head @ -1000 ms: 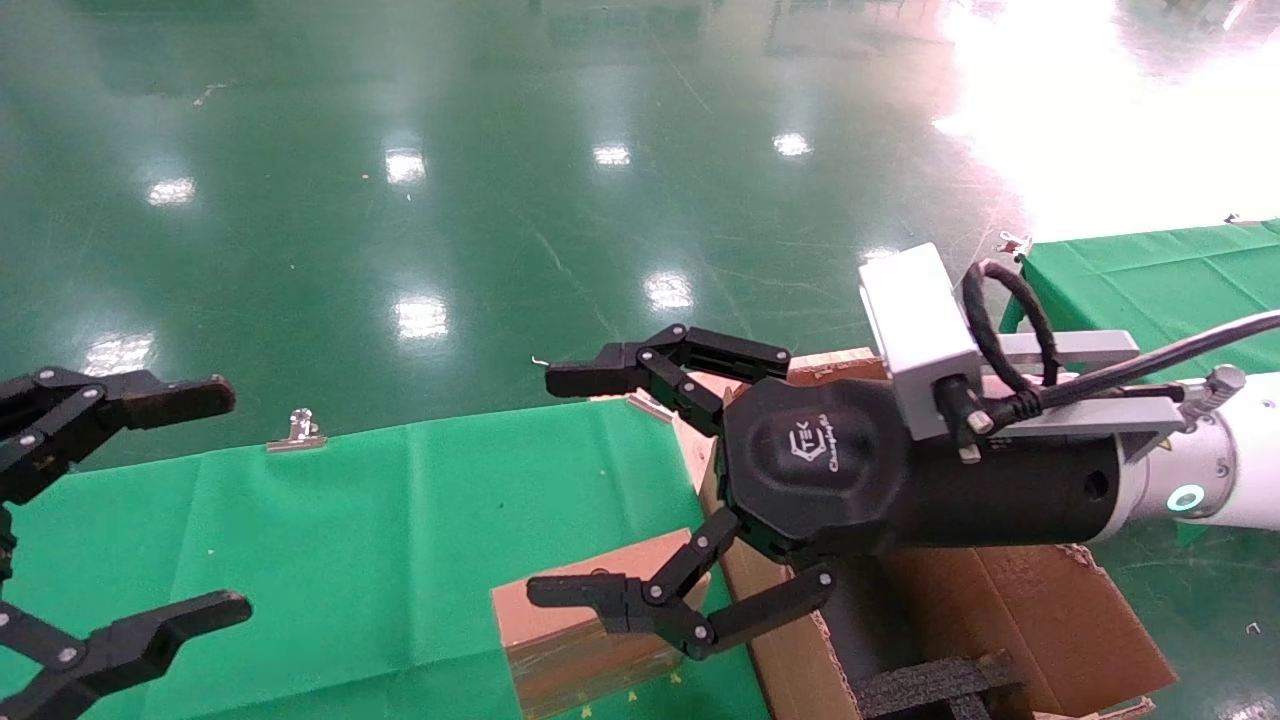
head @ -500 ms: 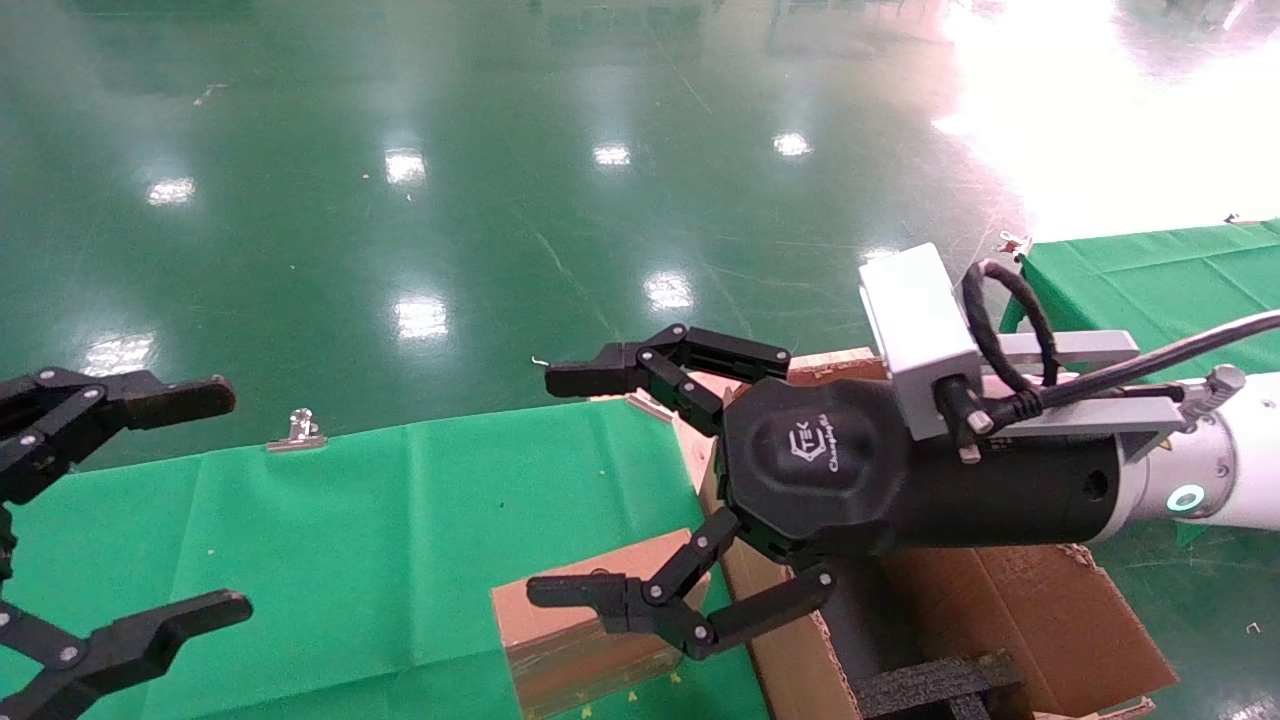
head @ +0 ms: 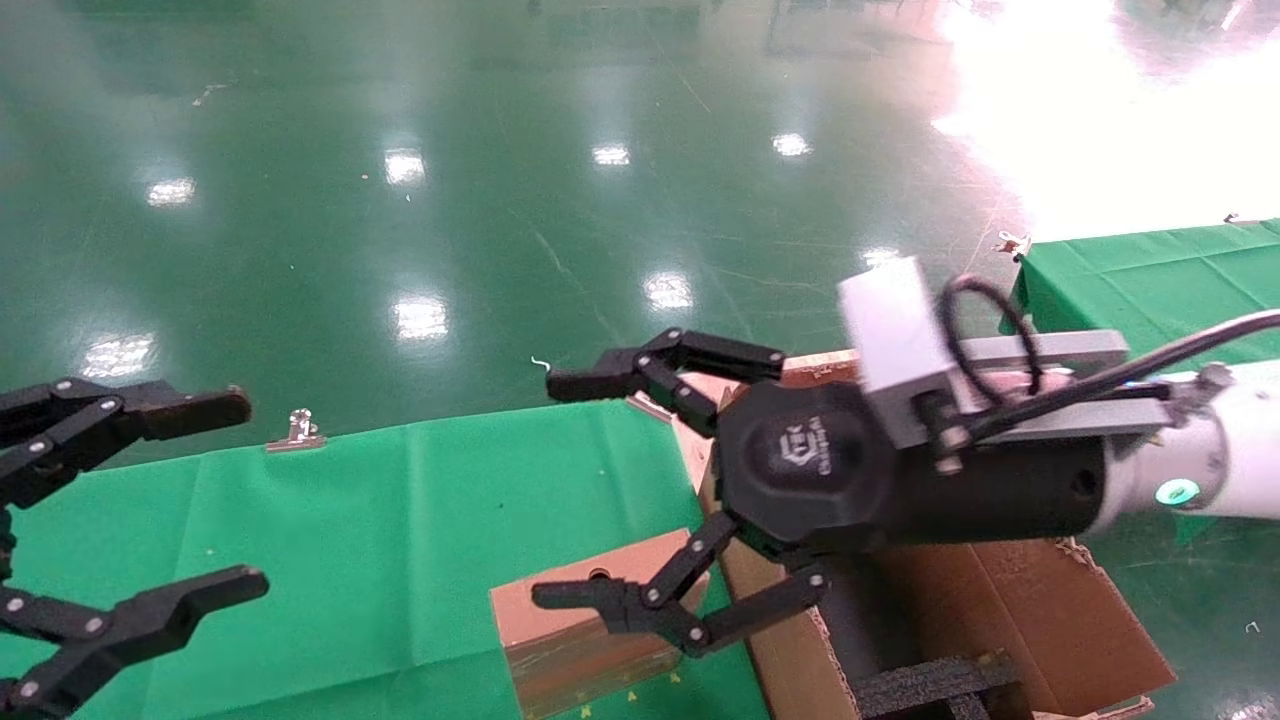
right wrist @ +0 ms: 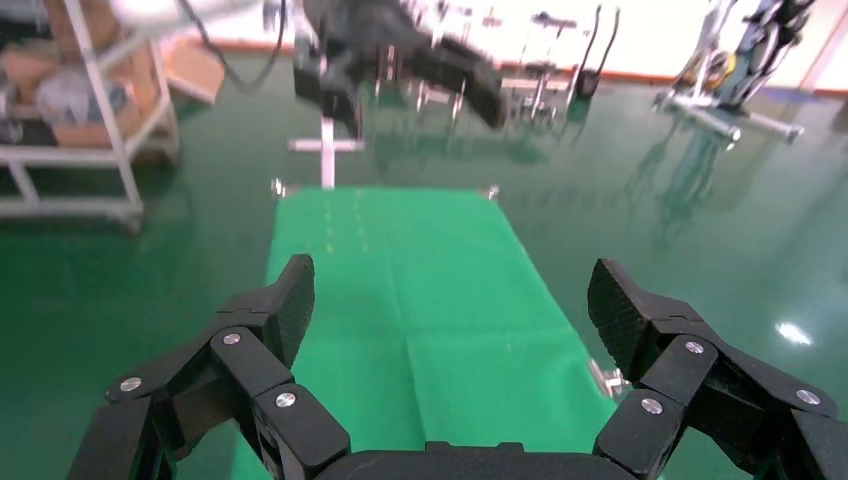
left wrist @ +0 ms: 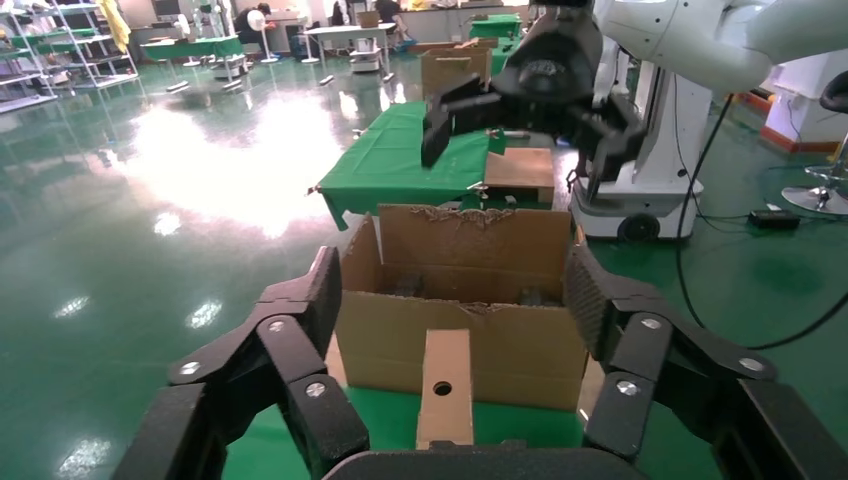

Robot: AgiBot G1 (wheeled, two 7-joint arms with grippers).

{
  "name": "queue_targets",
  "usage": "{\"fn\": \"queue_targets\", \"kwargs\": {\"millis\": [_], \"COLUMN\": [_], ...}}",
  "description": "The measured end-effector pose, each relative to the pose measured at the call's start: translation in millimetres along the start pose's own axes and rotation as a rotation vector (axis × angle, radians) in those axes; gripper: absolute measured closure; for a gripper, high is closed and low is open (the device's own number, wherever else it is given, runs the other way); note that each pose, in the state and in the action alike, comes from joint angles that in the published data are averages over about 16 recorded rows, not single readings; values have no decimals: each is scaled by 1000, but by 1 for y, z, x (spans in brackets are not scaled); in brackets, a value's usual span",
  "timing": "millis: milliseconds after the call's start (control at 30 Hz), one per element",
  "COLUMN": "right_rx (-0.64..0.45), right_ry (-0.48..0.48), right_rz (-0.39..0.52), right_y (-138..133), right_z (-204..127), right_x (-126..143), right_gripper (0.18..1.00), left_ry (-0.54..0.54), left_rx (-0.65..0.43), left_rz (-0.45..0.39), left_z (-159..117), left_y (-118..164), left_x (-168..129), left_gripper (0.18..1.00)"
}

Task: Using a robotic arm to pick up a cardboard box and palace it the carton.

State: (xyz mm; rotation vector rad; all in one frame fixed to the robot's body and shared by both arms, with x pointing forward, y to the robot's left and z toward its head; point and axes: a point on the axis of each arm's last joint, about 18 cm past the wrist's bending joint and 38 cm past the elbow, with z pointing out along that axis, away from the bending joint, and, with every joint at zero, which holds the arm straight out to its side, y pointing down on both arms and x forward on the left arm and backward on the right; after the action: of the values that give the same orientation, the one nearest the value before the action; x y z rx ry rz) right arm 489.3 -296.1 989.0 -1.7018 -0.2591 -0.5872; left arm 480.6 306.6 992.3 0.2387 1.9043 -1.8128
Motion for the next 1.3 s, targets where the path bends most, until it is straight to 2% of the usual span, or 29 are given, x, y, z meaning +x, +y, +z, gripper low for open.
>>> {"fn": "queue_targets", "kwargs": {"millis": [367, 733, 967, 1300], "right_rx": [-251, -494, -625, -764], "right_ry": [-64, -167, -242, -332], "right_rz": [-72, -128, -175, -260], "right_y": [28, 56, 66, 73], "right_z": [27, 60, 78, 97], "right_x": [27, 52, 62, 71], "right_gripper": [178, 178, 178, 178], "left_ry": [0, 0, 0, 0], "left_rx": [0, 0, 0, 0], "left_rz": [0, 0, 0, 0], "left_z": [0, 0, 0, 0], "left_y": [0, 0, 0, 0], "left_x": [0, 0, 0, 0], "left_gripper": [547, 789, 899, 977]}}
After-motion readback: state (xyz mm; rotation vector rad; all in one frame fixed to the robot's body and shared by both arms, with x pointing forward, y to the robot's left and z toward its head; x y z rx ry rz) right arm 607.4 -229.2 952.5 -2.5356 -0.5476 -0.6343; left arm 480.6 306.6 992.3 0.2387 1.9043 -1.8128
